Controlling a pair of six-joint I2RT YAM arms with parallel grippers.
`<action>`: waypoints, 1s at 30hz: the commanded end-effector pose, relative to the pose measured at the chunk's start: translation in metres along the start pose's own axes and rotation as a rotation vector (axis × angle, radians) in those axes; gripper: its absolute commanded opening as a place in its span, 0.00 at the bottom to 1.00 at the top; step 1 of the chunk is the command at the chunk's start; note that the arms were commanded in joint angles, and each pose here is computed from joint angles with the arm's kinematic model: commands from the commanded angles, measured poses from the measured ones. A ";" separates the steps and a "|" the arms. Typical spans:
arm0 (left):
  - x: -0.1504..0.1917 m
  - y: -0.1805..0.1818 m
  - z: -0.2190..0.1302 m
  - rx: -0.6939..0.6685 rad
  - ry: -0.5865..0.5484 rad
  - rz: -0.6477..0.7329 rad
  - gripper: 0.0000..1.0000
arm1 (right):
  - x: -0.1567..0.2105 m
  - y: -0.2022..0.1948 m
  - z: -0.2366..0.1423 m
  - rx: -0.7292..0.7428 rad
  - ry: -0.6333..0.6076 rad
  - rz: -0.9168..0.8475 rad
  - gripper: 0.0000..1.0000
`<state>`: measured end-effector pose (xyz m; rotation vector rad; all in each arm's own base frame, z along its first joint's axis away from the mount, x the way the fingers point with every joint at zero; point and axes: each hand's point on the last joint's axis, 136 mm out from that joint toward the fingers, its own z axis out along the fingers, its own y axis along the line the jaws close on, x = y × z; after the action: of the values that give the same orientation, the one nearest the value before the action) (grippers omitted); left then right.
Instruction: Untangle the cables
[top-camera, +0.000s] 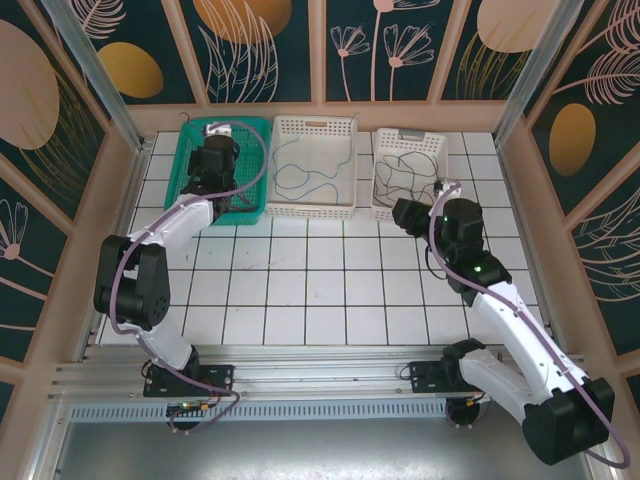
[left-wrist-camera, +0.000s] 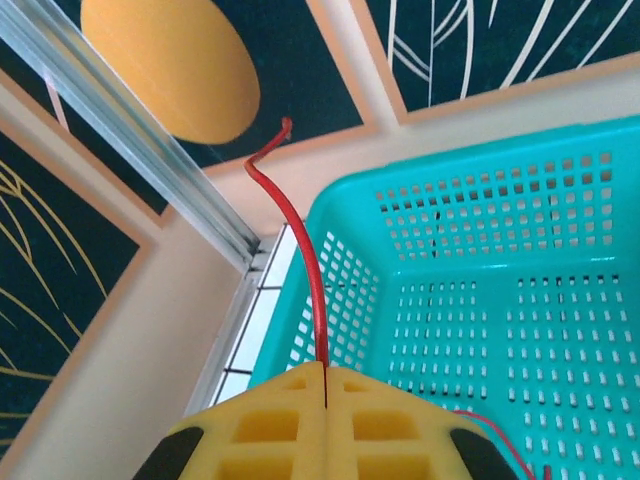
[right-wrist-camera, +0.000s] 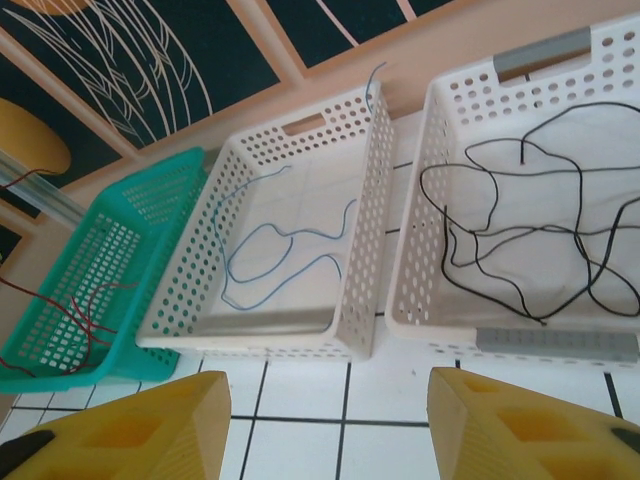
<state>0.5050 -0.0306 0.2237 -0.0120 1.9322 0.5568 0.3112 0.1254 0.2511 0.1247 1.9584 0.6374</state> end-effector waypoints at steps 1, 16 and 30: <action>0.038 -0.025 0.011 0.073 0.085 -0.037 0.00 | 0.009 0.005 -0.003 -0.032 0.021 0.010 0.55; 0.130 -0.086 0.035 0.223 0.369 0.008 0.00 | 0.027 0.002 0.001 -0.027 0.071 0.011 0.55; 0.120 -0.086 0.033 0.256 0.416 -0.022 0.00 | 0.029 0.003 0.000 -0.024 0.086 -0.001 0.55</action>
<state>0.5098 -0.0659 0.0751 0.0296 2.3587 0.3353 0.3006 0.1341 0.2295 0.0950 2.0294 0.6569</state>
